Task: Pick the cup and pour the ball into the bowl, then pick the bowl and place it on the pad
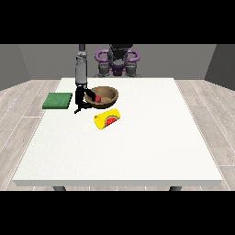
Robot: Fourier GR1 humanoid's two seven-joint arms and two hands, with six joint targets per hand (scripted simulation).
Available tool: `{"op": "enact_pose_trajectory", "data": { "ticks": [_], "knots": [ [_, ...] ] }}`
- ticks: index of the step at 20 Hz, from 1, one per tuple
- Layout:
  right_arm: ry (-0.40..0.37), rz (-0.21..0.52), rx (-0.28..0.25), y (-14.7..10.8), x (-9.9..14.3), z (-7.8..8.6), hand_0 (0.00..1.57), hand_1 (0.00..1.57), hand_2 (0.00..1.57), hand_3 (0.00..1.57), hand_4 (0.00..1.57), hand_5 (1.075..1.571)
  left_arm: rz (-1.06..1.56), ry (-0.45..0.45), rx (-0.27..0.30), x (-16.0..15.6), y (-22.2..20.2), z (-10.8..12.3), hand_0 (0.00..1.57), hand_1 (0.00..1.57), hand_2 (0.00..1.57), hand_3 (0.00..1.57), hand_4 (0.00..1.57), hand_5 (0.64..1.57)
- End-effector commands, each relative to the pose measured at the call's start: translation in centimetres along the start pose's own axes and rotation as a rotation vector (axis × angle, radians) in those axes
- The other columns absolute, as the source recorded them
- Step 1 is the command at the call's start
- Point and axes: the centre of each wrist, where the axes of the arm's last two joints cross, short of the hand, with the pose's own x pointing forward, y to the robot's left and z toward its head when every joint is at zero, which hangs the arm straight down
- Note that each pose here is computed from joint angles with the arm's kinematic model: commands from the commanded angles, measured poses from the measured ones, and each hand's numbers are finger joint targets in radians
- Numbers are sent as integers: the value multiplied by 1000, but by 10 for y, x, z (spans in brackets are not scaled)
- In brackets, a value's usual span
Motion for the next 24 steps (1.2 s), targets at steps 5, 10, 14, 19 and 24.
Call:
{"op": "enact_pose_trajectory", "data": {
  "ticks": [5,10,14,19,24],
  "knots": [
    [256,260,12,-16,37,-17,1571,1571,1571,1571,1250,1455,-19,180,80,-63,37,46,0,0,0,0,0,1547],
    [243,277,25,5,88,-41,1571,1571,1571,1571,1250,1476,-36,157,129,-42,80,59,0,0,0,0,0,1543],
    [310,255,82,-8,68,-33,1571,1571,1571,1571,1300,1492,-60,182,159,-57,88,80,0,0,0,0,0,1542],
    [247,286,85,9,79,-39,1571,1571,1571,1571,1300,1492,-113,148,182,-39,95,72,0,0,0,0,0,1535],
    [197,317,45,-83,66,-44,1571,1571,1571,1571,1305,1528,-102,125,160,-35,80,64,0,0,0,0,0,1533]
  ]
}}
